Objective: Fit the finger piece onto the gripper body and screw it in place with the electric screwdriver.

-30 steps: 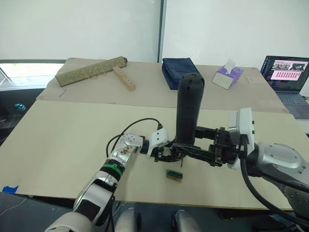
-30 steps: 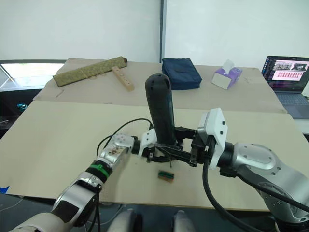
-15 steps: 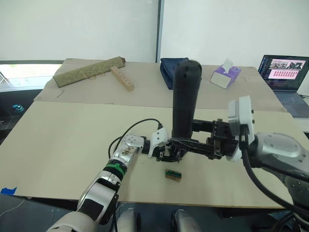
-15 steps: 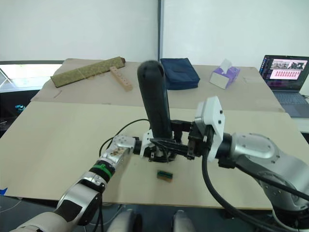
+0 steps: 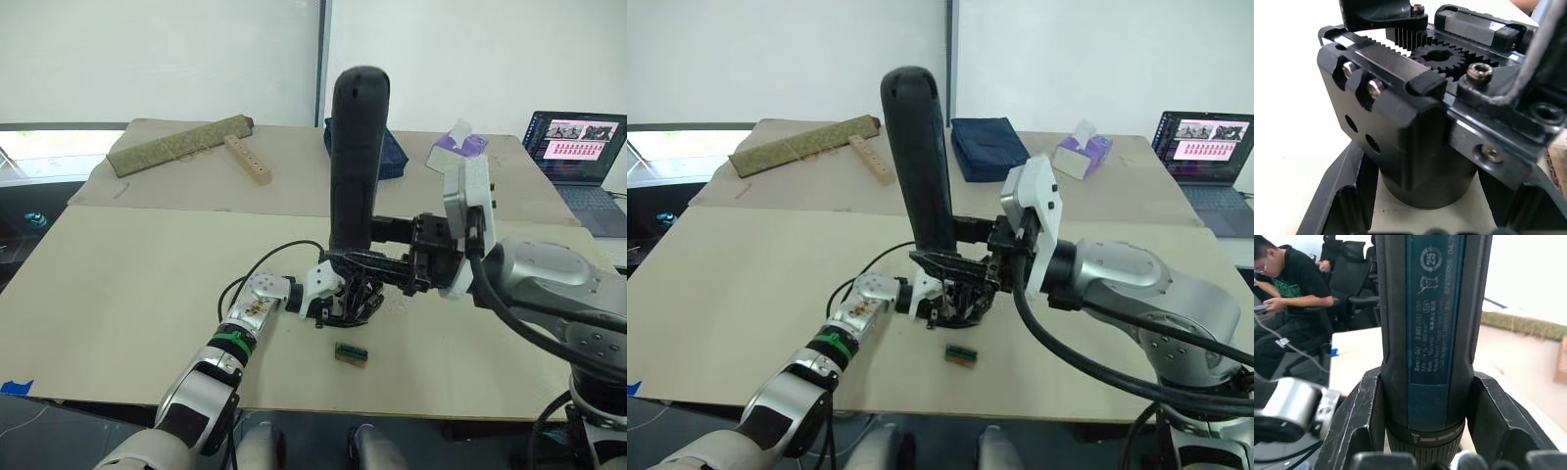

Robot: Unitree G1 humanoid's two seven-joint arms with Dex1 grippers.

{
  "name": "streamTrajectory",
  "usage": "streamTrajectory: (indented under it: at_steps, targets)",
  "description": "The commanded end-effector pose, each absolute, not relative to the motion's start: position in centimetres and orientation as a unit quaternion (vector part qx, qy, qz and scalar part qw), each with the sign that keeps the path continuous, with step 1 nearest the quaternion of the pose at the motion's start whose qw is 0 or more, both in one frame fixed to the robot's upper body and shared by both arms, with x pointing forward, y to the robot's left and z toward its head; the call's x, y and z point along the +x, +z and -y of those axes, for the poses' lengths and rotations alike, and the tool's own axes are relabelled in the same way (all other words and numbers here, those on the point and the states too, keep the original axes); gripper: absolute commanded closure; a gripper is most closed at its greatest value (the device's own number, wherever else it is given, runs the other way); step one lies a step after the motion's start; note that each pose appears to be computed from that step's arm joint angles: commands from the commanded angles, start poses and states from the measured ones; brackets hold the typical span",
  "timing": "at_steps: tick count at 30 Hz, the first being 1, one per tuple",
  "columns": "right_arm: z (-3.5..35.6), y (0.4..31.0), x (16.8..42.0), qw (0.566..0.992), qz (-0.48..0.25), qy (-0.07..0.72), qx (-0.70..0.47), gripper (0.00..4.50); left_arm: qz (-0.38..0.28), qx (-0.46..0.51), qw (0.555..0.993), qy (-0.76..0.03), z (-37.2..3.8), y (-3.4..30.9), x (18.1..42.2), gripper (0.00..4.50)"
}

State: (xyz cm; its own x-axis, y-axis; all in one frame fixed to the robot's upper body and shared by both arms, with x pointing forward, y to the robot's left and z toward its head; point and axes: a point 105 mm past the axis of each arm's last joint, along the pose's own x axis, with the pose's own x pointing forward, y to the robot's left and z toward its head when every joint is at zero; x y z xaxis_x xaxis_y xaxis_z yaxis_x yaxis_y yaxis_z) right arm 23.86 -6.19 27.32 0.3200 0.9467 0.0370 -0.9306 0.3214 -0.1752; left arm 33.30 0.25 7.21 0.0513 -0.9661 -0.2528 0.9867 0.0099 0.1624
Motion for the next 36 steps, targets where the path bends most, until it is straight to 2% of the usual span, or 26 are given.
streamTrajectory:
  at_steps: [1, 4, 6, 19, 21, 25, 36]
  targets:
    - [6.1, 28.4, 23.8, 0.809, 0.093, 0.577, -0.069, 2.59, -0.036, 0.142, 0.714, -0.685, -0.6, 7.4, 33.5, 2.16]
    - [6.0, 28.5, 23.9, 0.807, 0.094, 0.578, -0.069, 2.59, -0.034, 0.145, 0.713, -0.685, -0.7, 7.5, 33.6, 0.52]
    - [5.8, 28.7, 24.0, 0.806, 0.095, 0.58, -0.07, 2.59, -0.035, 0.148, 0.713, -0.685, -0.8, 7.5, 33.6, 0.0]
    - [5.6, 28.9, 24.6, 0.804, 0.095, 0.582, -0.076, 2.59, -0.028, 0.142, 0.714, -0.685, -0.8, 7.7, 33.3, 0.0]
    - [5.6, 28.8, 24.5, 0.804, 0.094, 0.582, -0.077, 2.59, -0.028, 0.139, 0.713, -0.687, -0.7, 7.7, 33.3, 0.52]
    - [5.5, 28.7, 24.6, 0.803, 0.096, 0.582, -0.081, 2.59, -0.029, 0.137, 0.709, -0.691, -0.7, 7.6, 33.1, 2.22]
    - [5.5, 28.5, 25.6, 0.805, 0.098, 0.575, -0.109, 2.59, -0.028, 0.138, 0.708, -0.693, -0.8, 7.7, 33.1, 2.23]
